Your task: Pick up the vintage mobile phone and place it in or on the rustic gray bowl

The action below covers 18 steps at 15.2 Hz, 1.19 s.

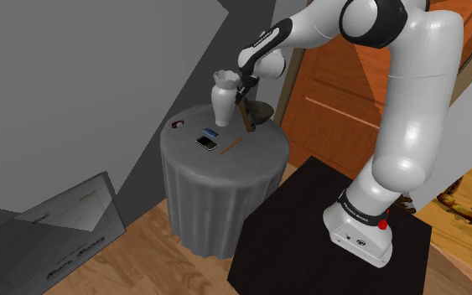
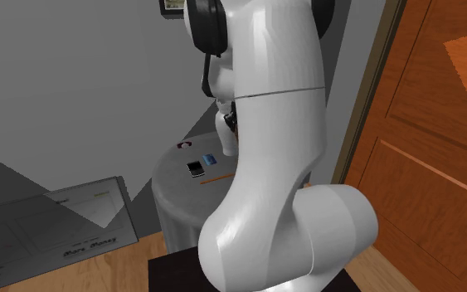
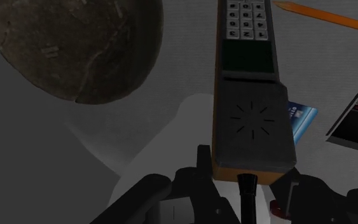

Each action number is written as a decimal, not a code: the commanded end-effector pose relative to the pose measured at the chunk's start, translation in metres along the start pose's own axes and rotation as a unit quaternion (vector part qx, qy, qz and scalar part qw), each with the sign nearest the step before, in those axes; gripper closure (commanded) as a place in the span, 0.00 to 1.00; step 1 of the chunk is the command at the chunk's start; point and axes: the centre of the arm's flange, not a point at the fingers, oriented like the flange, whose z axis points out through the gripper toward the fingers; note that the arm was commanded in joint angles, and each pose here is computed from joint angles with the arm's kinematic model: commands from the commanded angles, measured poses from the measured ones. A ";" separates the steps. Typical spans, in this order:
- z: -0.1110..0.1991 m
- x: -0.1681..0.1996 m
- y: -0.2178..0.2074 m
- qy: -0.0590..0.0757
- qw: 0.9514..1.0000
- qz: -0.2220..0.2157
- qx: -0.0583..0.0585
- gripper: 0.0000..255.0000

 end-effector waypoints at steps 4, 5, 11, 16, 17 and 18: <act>-0.025 0.009 0.002 0.000 1.000 0.000 0.000 1.00; -0.030 0.011 0.003 0.000 1.000 0.000 0.000 1.00; -0.060 0.021 0.005 0.000 1.000 0.000 0.000 1.00; -0.085 0.029 0.008 0.000 1.000 0.000 0.000 1.00; -0.090 0.030 0.008 0.000 1.000 0.000 0.000 1.00; -0.095 0.032 0.009 0.000 1.000 0.000 0.000 1.00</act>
